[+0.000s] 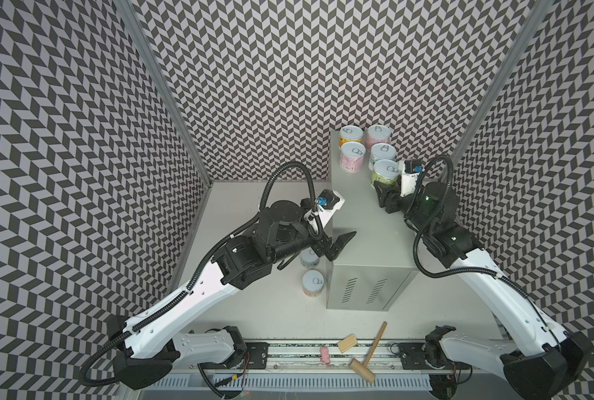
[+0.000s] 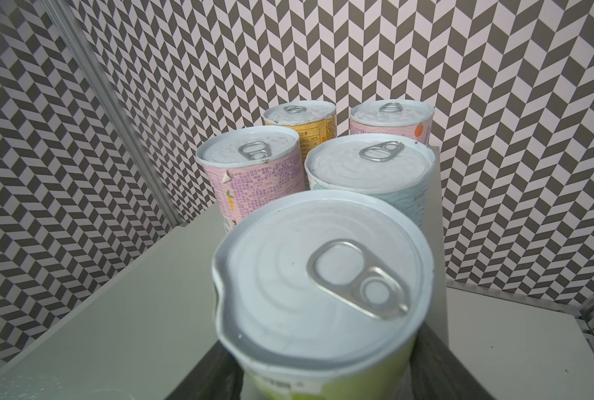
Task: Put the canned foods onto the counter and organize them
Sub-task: 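Slide the green can beside the light-blue can with the right gripper, then open the right gripper and draw it back from the green can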
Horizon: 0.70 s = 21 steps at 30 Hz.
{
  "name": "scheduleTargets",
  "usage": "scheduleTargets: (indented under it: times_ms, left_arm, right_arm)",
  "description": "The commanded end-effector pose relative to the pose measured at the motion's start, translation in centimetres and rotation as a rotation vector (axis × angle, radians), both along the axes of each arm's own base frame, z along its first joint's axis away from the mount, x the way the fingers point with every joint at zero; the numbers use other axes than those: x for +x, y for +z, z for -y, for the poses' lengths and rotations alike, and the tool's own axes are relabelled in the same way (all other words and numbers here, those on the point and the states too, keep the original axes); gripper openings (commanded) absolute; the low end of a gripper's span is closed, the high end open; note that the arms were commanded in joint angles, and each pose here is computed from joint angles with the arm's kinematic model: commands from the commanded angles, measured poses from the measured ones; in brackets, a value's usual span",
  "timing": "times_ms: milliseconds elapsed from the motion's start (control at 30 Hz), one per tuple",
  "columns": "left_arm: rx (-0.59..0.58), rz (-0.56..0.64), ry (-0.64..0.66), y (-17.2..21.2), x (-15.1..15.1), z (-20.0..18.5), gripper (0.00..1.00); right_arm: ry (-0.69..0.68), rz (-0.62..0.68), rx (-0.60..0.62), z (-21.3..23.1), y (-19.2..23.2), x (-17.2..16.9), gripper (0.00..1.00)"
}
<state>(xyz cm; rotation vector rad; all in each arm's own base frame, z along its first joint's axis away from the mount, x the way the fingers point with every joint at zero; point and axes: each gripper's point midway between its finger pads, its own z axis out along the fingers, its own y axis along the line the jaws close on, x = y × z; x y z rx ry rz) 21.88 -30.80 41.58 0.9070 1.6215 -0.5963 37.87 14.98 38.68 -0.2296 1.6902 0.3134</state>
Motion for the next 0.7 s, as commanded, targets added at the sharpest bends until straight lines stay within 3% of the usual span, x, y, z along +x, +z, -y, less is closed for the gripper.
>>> scheduleTargets:
  times_ms: [0, 667]
  left_arm:
    - [-0.028, 0.029, 0.006, 1.10, -0.08, -0.45, 1.00]
    - [-0.031, 0.031, 0.006, 1.11, -0.13, -0.49, 1.00]
  right_arm:
    - [0.005, -0.070, -0.008, -0.20, -2.22, 0.71, 0.68]
    - [0.001, -0.077, 0.000, 0.31, -2.64, 0.29, 0.68]
